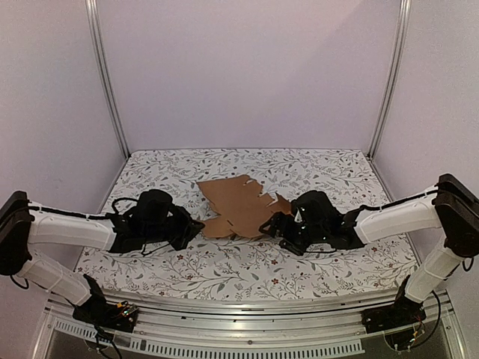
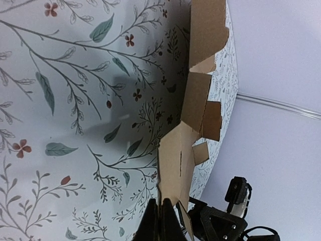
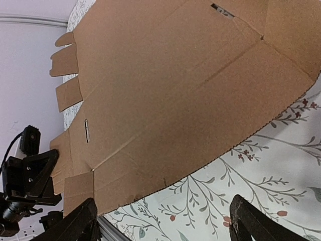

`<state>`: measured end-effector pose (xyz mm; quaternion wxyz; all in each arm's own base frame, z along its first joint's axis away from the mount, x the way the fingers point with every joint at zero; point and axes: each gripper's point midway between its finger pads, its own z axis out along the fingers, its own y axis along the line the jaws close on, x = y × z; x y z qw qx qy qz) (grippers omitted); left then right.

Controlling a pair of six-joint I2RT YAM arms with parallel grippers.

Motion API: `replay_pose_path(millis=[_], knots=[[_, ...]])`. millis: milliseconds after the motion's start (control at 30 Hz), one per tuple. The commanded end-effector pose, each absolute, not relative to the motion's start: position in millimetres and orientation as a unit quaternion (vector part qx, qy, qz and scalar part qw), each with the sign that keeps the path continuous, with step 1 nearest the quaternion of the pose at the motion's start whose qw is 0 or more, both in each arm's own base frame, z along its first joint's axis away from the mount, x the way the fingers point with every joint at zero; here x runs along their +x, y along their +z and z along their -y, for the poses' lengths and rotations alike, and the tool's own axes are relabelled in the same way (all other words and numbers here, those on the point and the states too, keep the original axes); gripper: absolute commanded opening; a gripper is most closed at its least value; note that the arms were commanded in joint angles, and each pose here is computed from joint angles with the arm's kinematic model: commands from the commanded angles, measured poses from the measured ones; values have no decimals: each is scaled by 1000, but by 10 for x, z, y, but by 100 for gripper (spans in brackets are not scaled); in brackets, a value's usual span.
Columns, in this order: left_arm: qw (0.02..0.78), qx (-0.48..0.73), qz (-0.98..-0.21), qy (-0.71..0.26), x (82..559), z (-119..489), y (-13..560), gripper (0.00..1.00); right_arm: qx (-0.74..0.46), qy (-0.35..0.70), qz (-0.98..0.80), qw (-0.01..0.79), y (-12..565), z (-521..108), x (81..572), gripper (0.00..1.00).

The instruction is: Fold the paper box

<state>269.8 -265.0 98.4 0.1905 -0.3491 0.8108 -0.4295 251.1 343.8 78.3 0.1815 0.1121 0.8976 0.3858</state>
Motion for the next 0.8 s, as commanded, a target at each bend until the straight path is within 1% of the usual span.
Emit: replay_pose_path(millis=[0, 267, 400, 533, 600, 767], knots=[[190, -342, -811, -435, 2664, 2708, 973, 0, 159, 414, -875, 193, 762, -3505, 2623, 88], [189, -328, -818, -433, 2594, 2704, 976, 0, 192, 432, -859, 198, 696, -3579, 2745, 80], [188, -326, -822, -427, 2539, 2654, 920, 0, 201, 424, -854, 224, 724, -3540, 2846, 76], [189, -319, -827, -423, 2497, 2620, 896, 0, 207, 419, -853, 230, 705, -3499, 2858, 70], [192, -313, -830, -420, 2480, 2604, 894, 0, 210, 418, -852, 235, 709, -3478, 2864, 66], [197, -300, -838, -411, 2427, 2566, 862, 0, 215, 412, -852, 240, 680, -3432, 2878, 60]])
